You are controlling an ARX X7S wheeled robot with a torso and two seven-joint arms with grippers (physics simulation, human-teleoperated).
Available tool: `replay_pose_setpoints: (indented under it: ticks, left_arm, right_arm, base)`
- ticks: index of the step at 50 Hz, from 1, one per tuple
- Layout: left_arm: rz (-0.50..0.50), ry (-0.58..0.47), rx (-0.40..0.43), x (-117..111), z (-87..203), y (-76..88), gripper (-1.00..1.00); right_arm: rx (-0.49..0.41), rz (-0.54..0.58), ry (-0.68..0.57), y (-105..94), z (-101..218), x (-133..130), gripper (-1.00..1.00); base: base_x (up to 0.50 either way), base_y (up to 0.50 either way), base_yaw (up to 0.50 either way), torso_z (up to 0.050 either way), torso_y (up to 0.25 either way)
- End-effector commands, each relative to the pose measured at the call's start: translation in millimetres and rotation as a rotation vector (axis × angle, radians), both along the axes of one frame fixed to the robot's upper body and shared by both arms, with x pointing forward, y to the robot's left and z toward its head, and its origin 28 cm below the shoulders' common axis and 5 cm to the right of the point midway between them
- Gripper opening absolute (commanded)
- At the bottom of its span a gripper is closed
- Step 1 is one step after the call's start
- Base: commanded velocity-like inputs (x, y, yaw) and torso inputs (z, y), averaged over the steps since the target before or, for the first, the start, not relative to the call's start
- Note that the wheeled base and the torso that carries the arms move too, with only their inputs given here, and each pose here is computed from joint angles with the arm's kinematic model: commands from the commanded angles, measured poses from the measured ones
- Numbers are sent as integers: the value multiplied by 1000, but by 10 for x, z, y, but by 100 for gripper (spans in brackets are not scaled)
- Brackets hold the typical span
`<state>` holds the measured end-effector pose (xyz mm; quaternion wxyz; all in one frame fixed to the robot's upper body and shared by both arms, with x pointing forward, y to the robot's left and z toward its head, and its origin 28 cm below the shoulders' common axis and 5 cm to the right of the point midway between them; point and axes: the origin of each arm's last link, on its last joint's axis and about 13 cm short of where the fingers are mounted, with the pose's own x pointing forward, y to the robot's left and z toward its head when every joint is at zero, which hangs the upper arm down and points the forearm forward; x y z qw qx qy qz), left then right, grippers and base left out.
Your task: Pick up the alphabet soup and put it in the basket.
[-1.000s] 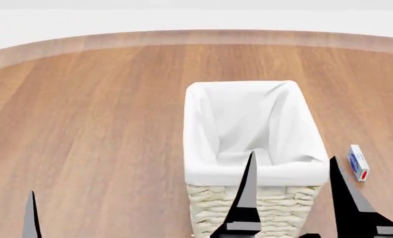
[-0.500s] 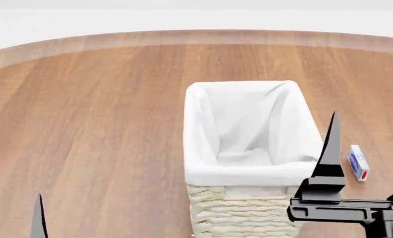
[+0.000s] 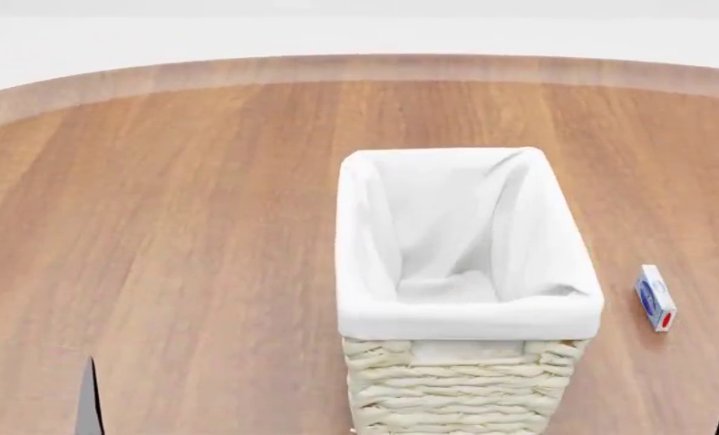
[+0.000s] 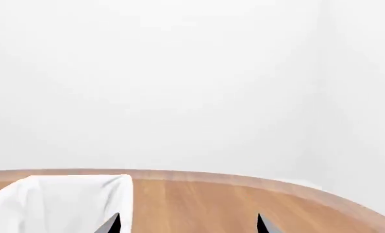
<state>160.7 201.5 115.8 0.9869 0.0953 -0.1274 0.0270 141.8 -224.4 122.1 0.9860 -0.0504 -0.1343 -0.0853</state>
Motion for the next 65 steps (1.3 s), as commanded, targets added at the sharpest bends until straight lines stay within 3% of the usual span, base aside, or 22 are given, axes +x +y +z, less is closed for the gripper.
replay_pose_setpoints:
  ticks: [1, 19, 22, 29, 30, 31, 32, 65]
  left_arm:
    - [0, 0, 4, -3, 0, -9, 100]
    - [-3, 13, 5, 26, -35, -22, 100]
    - [-1, 13, 6, 26, -34, -22, 100]
    - [-1, 15, 3, 32, -43, -20, 100]
    - [2, 10, 4, 24, -37, -18, 100]
    - [3, 10, 4, 25, -37, -18, 100]
    - [3, 10, 4, 25, -38, -19, 100]
    - [7, 9, 1, 25, -36, -10, 100]
  right_arm:
    - [6, -74, 71, -87, -415, -444, 100]
    - [26, -85, 106, 3, -798, -612, 100]
    - [43, -103, 152, 38, -1079, -724, 100]
    - [17, -106, 181, 73, -1278, -784, 100]
    - [-37, -56, 175, 158, -1456, -767, 100]
    - [-31, -74, 210, 154, -1638, -892, 100]
    - [10, -92, 321, 173, -1839, -1046, 100]
    - [18, -99, 340, 210, -1938, -1026, 100]
  base:
    - [0, 0, 0, 0, 0]
    - [0, 0, 0, 0, 0]
    - [0, 0, 0, 0, 0]
    - [0, 0, 0, 0, 0]
    - [0, 0, 0, 0, 0]
    - [0, 0, 0, 0, 0]
    - [0, 0, 0, 0, 0]
    - [0, 0, 0, 0, 0]
